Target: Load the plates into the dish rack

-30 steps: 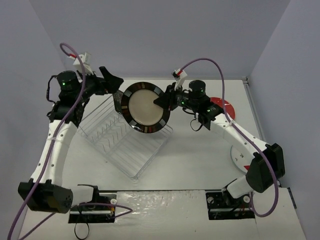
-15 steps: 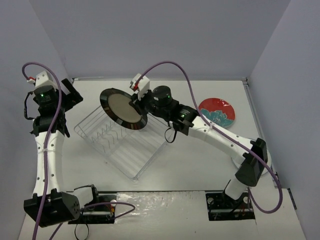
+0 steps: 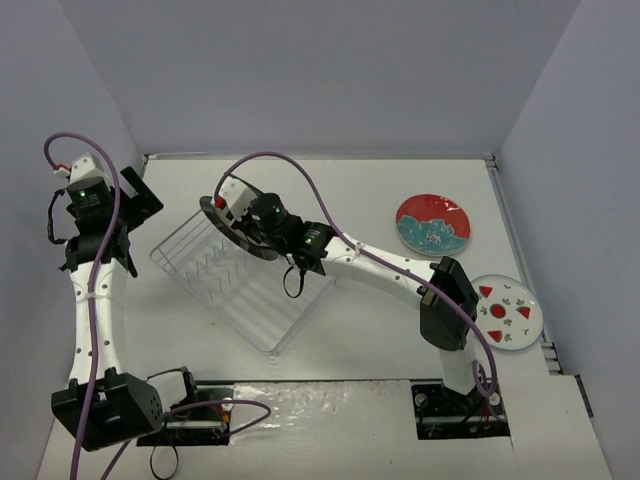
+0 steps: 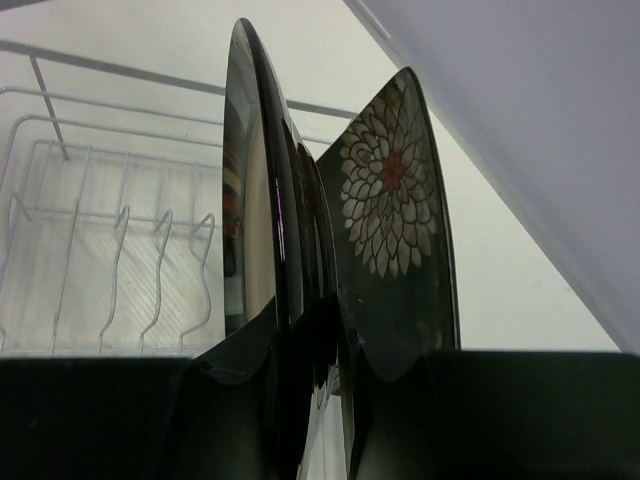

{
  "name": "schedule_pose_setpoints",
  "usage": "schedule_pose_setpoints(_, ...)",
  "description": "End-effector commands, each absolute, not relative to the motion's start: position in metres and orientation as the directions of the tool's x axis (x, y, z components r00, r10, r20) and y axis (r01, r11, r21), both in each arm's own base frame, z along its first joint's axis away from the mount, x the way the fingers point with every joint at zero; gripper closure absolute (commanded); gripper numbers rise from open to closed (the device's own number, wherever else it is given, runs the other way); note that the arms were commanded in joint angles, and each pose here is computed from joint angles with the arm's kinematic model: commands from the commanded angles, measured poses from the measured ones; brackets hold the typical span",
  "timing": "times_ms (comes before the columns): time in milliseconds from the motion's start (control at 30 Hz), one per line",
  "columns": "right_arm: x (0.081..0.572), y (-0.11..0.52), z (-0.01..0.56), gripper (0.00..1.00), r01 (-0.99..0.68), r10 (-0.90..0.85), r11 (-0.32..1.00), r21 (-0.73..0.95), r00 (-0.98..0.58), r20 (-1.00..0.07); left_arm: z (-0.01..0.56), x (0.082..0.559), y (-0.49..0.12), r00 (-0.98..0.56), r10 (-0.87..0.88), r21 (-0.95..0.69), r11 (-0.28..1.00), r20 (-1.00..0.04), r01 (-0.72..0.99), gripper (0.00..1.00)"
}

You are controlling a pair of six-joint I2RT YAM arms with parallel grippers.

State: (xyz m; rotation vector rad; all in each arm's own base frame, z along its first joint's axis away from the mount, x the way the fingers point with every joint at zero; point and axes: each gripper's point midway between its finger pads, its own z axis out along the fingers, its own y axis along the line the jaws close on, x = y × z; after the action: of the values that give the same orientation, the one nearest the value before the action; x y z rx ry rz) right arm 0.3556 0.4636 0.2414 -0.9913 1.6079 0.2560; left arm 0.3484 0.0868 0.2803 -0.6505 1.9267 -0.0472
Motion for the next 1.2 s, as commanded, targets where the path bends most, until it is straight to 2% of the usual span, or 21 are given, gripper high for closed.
schedule_pose_setpoints(0, 0.388, 0.450, 0.382, 1.00, -0.521, -0.214, 0.794, -0.313, 0.243, -0.946, 0.305, 0.352, 0.090, -0.216, -0.448, -0.344, 0.854, -0.867, -0.390, 0.03)
schedule_pose_setpoints(400, 0.398, 0.448, 0.390, 1.00, -0.493, -0.178, 0.824, -0.278, 0.240, -0.954, 0.301, 0.354, 0.090, -0.222, -0.452, -0.349, 0.855, -0.864, -0.384, 0.03)
schedule_pose_setpoints(867, 0.415, 0.465, 0.340, 1.00, -0.593, -0.164, 0.778, -0.207, 0.126, -0.978, 0.300, 0.354, 0.091, -0.221, -0.453, -0.351, 0.855, -0.864, -0.382, 0.03)
schedule_pose_setpoints(1167, 0.422, 0.465, 0.332, 1.00, -0.610, -0.138, 0.776, -0.163, 0.088, -0.986, 0.298, 0.356, 0.090, -0.227, -0.455, -0.355, 0.857, -0.861, -0.374, 0.03)
